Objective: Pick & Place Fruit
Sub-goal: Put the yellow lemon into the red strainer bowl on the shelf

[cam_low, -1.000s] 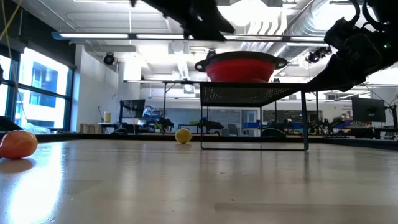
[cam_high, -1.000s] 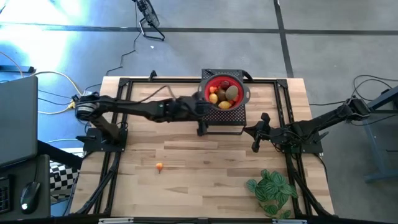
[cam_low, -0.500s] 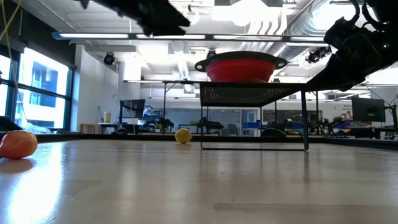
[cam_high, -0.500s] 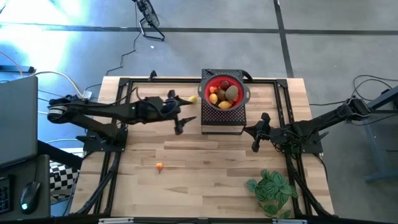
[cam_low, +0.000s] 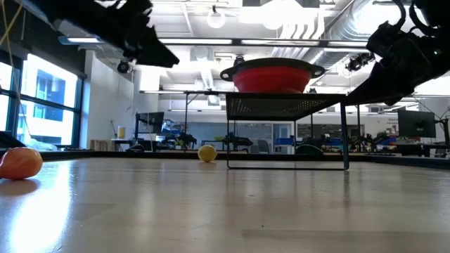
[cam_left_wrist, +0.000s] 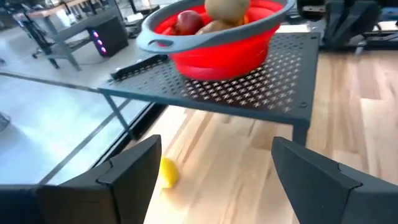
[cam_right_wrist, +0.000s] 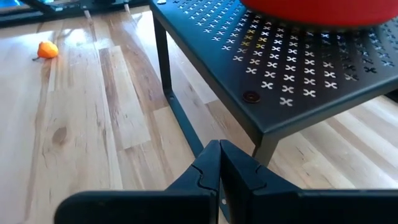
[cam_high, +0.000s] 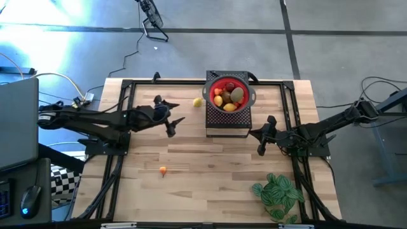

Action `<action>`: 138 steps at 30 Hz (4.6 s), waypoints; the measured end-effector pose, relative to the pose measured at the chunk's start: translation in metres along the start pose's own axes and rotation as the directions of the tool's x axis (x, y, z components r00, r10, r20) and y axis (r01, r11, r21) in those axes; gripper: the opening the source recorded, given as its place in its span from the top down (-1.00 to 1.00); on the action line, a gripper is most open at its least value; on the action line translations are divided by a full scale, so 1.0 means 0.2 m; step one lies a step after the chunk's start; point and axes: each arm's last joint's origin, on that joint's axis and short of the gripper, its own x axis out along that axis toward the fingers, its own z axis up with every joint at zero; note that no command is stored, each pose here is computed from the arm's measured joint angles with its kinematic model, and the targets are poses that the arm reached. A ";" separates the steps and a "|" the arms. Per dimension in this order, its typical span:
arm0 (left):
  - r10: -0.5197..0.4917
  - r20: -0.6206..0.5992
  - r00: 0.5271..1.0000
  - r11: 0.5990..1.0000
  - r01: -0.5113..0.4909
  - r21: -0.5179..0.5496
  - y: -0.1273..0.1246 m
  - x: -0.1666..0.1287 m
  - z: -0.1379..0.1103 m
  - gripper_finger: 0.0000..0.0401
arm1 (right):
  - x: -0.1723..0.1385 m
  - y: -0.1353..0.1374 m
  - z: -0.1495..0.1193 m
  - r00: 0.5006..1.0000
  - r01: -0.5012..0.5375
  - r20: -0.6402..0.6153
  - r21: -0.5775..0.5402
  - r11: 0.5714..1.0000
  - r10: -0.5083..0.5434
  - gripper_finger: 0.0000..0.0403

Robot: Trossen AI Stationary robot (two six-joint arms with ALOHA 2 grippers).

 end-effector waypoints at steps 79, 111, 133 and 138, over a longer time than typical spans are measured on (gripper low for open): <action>0.003 0.126 0.992 1.000 -0.005 0.011 0.11 -0.26 -0.20 -0.49 | 0.00 0.00 0.01 0.998 0.040 0.041 0.157 0.987 -0.047 0.99; 0.003 0.126 0.992 0.971 0.027 -0.236 0.11 -0.26 -0.20 -0.49 | 0.00 0.00 0.01 0.998 0.040 0.041 0.165 0.986 -0.047 0.99; 0.062 -0.025 0.998 0.970 -0.066 -0.235 0.05 -0.12 -0.28 -0.49 | 0.00 0.00 0.01 0.998 0.040 0.041 0.165 0.985 -0.047 0.99; 0.079 -0.052 0.996 0.964 -0.089 -0.249 0.04 -0.09 -0.30 -0.49 | 0.00 0.00 0.01 0.998 0.040 0.041 0.165 0.985 -0.048 0.99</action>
